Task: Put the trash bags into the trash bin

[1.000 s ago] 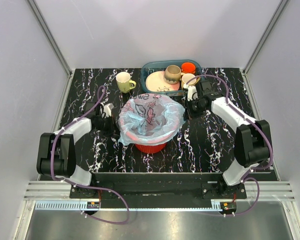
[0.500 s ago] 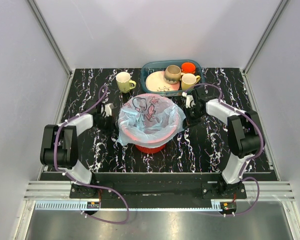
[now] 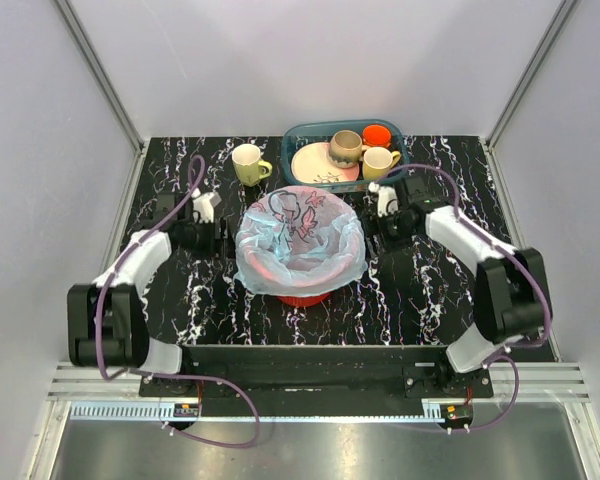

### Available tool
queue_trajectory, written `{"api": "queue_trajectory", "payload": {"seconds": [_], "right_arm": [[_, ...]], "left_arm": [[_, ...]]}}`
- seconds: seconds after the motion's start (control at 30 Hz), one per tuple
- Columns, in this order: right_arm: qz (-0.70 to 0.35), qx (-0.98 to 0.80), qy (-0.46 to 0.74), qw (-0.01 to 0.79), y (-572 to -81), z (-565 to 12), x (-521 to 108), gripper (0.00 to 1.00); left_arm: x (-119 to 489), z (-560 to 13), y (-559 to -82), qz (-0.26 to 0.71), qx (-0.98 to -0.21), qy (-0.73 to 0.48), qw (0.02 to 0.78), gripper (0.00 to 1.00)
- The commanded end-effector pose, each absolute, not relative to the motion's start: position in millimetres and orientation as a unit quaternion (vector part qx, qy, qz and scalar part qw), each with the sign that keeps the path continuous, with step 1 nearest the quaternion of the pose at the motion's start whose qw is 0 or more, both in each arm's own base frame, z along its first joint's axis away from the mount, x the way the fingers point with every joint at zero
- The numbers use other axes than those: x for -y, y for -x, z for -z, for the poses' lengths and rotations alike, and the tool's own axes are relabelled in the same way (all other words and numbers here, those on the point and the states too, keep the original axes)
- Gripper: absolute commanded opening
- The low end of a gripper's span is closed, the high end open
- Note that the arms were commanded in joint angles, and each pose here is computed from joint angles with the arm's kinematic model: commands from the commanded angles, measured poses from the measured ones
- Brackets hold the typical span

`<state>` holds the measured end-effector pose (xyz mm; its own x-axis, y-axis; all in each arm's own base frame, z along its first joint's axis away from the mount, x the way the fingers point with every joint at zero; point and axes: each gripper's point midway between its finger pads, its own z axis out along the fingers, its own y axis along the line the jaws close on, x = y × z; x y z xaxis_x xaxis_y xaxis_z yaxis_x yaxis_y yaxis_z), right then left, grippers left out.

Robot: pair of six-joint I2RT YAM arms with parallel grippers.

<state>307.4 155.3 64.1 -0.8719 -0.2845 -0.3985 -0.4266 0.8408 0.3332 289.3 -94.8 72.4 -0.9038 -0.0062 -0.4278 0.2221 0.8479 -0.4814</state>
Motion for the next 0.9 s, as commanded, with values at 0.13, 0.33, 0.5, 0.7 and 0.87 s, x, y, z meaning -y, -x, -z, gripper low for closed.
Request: {"api": "queue_trajectory", "payload": {"seconds": [0.13,0.33,0.5,0.7,0.87], "right_arm": [[-0.189,-0.906,0.224,0.304,-304,-163,-137,0.90],[-0.220,-0.890,0.245,0.316,-299,-191,-103,0.92],[-0.236,-0.796,0.407,0.381,-289,-225,-119,0.96],[-0.279,-0.702,0.538,0.374,-262,-231,-161,0.97],[-0.280,-0.674,0.563,0.388,-275,-225,-181,0.95]], "left_arm": [[82,-174,-293,0.275,-0.876,-0.145,0.368,0.80],[48,-202,-288,0.263,-0.855,-0.198,0.400,0.81],[64,-230,-266,0.261,-0.769,-0.374,0.448,0.84],[103,-219,-239,0.289,-0.662,-0.515,0.461,0.85],[130,-222,-246,0.342,-0.626,-0.538,0.450,0.77]]}}
